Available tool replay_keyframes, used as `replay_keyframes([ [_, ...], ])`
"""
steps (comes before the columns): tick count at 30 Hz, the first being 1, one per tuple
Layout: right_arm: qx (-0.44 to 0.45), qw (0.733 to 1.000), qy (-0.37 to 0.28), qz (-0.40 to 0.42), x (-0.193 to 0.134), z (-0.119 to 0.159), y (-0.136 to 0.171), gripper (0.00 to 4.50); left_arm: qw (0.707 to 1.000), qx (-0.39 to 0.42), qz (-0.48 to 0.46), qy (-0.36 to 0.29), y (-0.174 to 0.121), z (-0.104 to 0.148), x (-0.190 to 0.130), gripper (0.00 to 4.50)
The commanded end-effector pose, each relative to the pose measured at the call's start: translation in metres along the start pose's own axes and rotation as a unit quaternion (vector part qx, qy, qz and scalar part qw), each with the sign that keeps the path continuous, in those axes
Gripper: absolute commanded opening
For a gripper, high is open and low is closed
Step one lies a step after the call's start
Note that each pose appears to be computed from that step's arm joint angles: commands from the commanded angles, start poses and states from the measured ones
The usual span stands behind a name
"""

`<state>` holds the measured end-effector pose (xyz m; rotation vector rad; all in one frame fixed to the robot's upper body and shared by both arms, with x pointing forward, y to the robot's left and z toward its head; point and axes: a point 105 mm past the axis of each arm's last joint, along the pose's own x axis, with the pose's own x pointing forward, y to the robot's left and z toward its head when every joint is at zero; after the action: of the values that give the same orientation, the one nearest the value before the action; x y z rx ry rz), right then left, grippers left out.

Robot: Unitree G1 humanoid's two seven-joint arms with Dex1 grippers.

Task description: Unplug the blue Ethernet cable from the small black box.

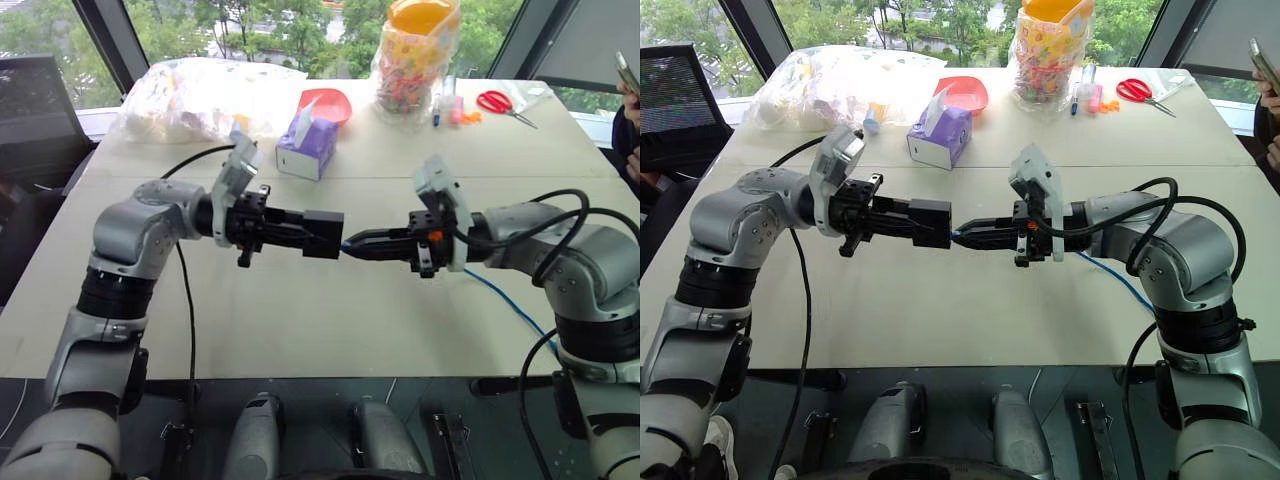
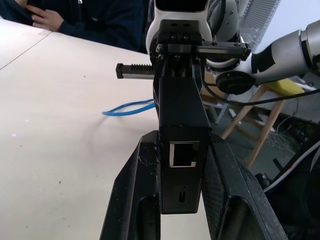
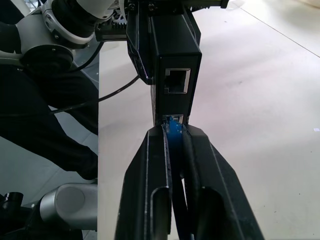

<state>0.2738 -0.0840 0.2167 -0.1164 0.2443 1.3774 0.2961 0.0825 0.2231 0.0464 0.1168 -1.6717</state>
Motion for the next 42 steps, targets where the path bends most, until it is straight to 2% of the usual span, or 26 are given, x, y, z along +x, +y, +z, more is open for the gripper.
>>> replay_keyframes([
  [1,-0.022,1.0,-0.01,0.01,-0.002,0.01,0.007,0.07,1.0,0.021,-0.001,0.005,-0.003,0.005,0.001,0.51],
  [10,-0.03,0.999,0.014,-0.018,-0.005,-0.001,-0.001,0.07,1.0,0.021,0.003,-0.003,-0.002,0.01,-0.002,0.51],
  [13,-0.054,0.995,0.051,-0.071,-0.019,-0.017,-0.019,0.07,1.0,0.023,0.005,-0.003,-0.003,0.012,-0.006,0.51],
  [18,-0.055,0.99,0.058,-0.113,-0.043,-0.024,-0.034,0.07,1.0,0.024,0.004,0.008,-0.006,0.012,-0.012,0.51],
  [21,-0.074,0.981,0.064,-0.167,-0.06,-0.026,-0.052,0.07,0.999,0.029,0.013,0.014,-0.004,0.009,-0.013,0.51],
  [24,-0.103,0.952,0.068,-0.281,-0.077,-0.026,-0.095,0.07,0.998,0.053,0.036,0.028,0.006,-0.002,-0.008,0.51],
  [27,-0.121,0.891,0.095,-0.427,-0.102,-0.035,-0.148,0.07,0.99,0.1,0.092,0.04,0.028,-0.019,0.008,0.51],
  [30,-0.097,0.849,0.105,-0.509,-0.116,-0.046,-0.179,0.07,0.979,0.132,0.154,0.035,0.053,-0.034,0.027,0.51],
  [33,-0.063,0.835,0.099,-0.538,-0.116,-0.059,-0.193,0.07,0.978,0.127,0.164,0.009,0.06,-0.042,0.045,0.51],
  [36,-0.014,0.844,0.077,-0.53,-0.104,-0.07,-0.195,0.07,0.977,0.121,0.176,-0.006,0.064,-0.051,0.056,0.51],
  [37,-0.004,0.85,0.071,-0.522,-0.098,-0.072,-0.194,0.89,0.975,0.121,0.186,-0.011,0.067,-0.053,0.058,0.51],
  [38,0.006,0.857,0.065,-0.511,-0.091,-0.074,-0.192,1.17,0.973,0.118,0.198,-0.016,0.071,-0.056,0.06,0.51],
  [42,0.035,0.895,0.039,-0.442,-0.057,-0.076,-0.171,3.25,0.967,0.106,0.232,-0.026,0.082,-0.067,0.066,0.51],
])
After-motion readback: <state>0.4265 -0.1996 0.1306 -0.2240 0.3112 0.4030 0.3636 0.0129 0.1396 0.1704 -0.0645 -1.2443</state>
